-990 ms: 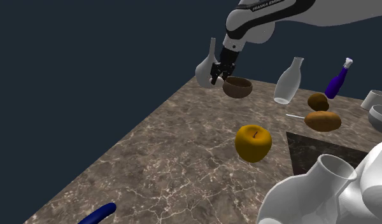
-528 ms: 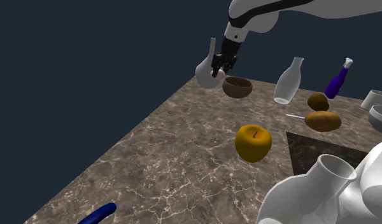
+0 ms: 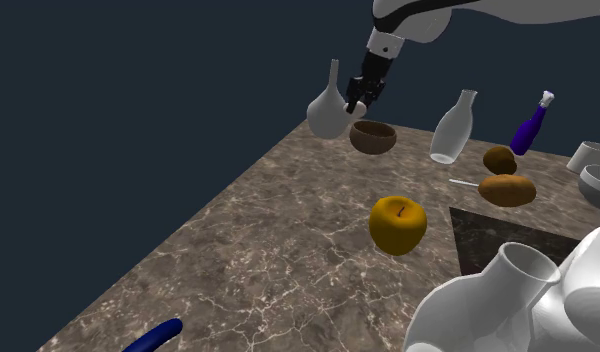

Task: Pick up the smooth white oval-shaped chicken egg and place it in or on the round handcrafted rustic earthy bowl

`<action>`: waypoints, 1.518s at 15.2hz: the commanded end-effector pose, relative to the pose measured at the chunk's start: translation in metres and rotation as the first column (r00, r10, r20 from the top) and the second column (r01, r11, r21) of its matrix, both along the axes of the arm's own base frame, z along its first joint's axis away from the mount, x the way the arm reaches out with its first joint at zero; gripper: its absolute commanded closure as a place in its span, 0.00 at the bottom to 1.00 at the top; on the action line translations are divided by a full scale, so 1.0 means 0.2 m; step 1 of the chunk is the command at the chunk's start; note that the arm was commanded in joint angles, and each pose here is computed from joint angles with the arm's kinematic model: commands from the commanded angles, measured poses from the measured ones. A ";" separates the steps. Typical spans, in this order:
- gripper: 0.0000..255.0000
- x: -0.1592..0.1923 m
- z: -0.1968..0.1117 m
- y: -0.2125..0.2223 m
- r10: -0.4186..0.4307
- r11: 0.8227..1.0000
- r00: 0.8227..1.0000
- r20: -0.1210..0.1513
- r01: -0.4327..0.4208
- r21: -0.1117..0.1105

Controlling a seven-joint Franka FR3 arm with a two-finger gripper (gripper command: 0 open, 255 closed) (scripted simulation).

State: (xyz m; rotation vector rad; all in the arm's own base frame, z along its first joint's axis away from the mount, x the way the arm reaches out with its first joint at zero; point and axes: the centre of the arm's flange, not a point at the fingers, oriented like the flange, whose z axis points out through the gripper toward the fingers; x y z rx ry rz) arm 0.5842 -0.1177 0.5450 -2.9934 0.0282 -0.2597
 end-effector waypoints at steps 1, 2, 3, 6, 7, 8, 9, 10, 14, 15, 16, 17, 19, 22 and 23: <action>1.00 -0.02 0.01 -0.14 0.001 1.000 1.000 0.001 -0.001 0.000; 1.00 -0.03 0.01 -0.20 0.001 1.000 1.000 0.001 -0.001 0.000; 1.00 -0.03 0.01 -0.27 0.001 1.000 1.000 0.001 -0.001 0.000; 1.00 -0.05 0.01 -0.46 0.001 1.000 1.000 0.001 -0.001 0.000; 1.00 -0.05 0.01 -0.53 0.001 1.000 1.000 0.001 -0.001 0.000; 1.00 -0.06 0.01 -0.57 0.001 1.000 1.000 0.001 -0.001 0.000; 1.00 -0.06 -0.02 -0.57 0.001 1.000 1.000 0.001 -0.001 0.000; 1.00 -0.06 -0.05 -0.57 0.001 1.000 1.000 0.001 -0.001 0.000; 1.00 -0.06 -0.15 -0.57 0.001 1.000 1.000 0.001 -0.001 0.000; 1.00 -0.06 -0.18 -0.57 0.001 1.000 1.000 0.001 -0.001 0.000; 1.00 -0.06 -0.20 -0.57 0.001 1.000 1.000 0.001 -0.001 0.000; 1.00 -0.06 -0.23 -0.57 0.001 1.000 1.000 0.001 -0.001 0.000; 1.00 -0.06 -0.28 -0.57 0.001 1.000 1.000 0.001 -0.001 0.000; 1.00 -0.06 -0.34 -0.57 0.001 1.000 1.000 0.001 -0.001 0.000; 1.00 -0.06 -0.34 -0.57 0.001 1.000 1.000 0.001 -0.001 0.000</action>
